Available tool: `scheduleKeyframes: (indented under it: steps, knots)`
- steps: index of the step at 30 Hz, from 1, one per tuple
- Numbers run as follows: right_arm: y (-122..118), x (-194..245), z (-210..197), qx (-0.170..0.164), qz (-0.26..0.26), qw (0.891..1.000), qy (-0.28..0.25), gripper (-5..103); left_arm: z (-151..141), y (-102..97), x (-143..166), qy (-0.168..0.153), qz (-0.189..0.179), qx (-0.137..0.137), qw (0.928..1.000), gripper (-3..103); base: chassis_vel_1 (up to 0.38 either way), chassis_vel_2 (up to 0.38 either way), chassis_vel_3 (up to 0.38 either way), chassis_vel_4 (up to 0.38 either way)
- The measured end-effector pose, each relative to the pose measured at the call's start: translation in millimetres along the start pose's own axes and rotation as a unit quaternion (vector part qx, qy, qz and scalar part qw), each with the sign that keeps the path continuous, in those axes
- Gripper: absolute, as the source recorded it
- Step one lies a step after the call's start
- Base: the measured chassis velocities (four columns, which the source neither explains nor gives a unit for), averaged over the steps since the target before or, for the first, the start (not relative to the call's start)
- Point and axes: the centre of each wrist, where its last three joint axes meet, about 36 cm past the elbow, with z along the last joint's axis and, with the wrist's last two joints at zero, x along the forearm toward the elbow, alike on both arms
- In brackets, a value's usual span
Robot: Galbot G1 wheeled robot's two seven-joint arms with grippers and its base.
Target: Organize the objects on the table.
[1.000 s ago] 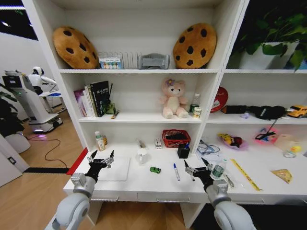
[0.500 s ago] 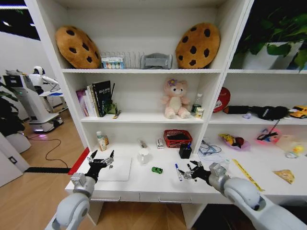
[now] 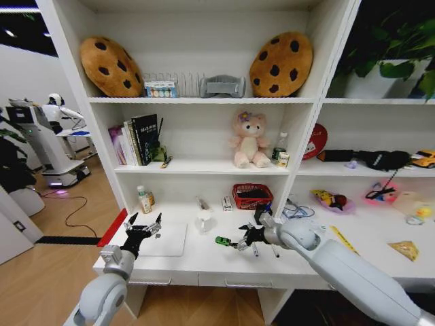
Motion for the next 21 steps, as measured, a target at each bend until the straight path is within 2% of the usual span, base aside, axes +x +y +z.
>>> scheduleKeyframes:
  steps: [8, 14, 21]
  knots:
    - [7.2, -24.6, 6.9, 0.023, 0.009, 0.999, 0.030, 100, 0.0, 0.0, 0.0, 0.000, 0.000, 0.000, 1.0000, 100, 0.000, 0.000, 0.000, 0.000]
    - [7.1, -38.7, 20.8, 0.021, 0.007, 0.998, 0.052, 100, 0.0, 0.0, 0.0, 0.000, 0.000, 0.000, 1.0000, 100, 0.000, 0.000, 0.000, 0.000]
    - [3.8, -52.4, 19.3, 0.014, -0.006, 0.999, 0.052, 100, 0.0, 0.0, 0.0, 0.000, 0.000, 0.000, 1.0000, 100, 0.000, 0.000, 0.000, 0.000]
